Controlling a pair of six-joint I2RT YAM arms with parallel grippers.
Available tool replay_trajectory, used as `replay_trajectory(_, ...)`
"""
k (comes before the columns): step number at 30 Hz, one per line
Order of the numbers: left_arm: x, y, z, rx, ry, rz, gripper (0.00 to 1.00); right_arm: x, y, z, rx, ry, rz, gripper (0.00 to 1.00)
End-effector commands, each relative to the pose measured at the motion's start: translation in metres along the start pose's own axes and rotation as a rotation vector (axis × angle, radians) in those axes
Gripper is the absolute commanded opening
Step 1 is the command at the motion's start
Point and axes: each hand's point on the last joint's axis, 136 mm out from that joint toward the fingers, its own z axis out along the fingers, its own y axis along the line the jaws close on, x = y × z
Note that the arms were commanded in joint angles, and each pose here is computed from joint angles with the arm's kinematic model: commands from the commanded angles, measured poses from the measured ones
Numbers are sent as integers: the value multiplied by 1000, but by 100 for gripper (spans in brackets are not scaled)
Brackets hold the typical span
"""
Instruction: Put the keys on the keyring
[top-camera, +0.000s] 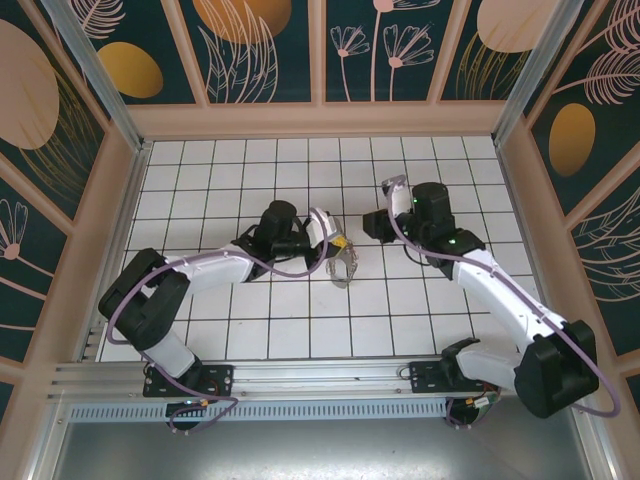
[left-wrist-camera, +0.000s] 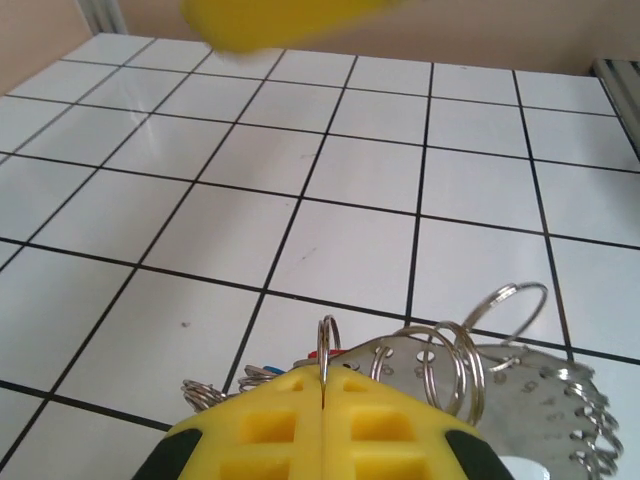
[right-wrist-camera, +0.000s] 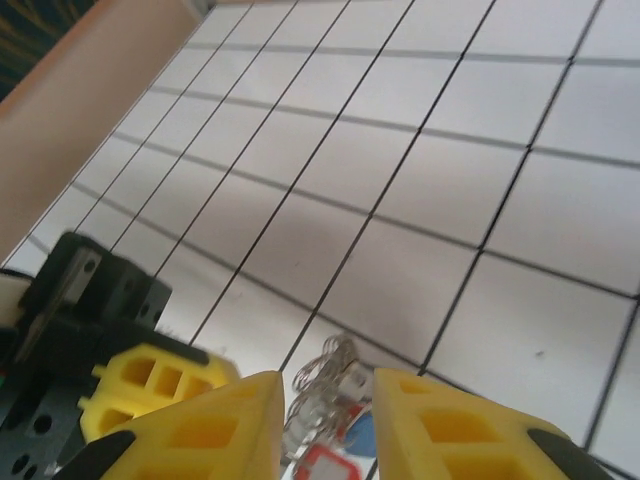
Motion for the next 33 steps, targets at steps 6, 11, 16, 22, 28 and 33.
replay_trajectory(6,6,-14,22,154,90,40,0,-4,-49,-9,217,-67,104,30)
replay_trajectory(11,22,-24,39,206,177,52,0,3,-63,-8,277,-66,142,30)
replay_trajectory(16,30,-35,48,239,217,67,0,17,-85,-8,358,-42,201,30)
replay_trajectory(22,43,-52,59,290,280,86,0,35,-89,4,324,26,258,30)
replay_trajectory(28,54,-66,70,323,330,90,0,53,-91,18,301,92,298,30)
replay_trajectory(33,62,-72,76,336,367,90,9,63,-89,25,274,127,315,30)
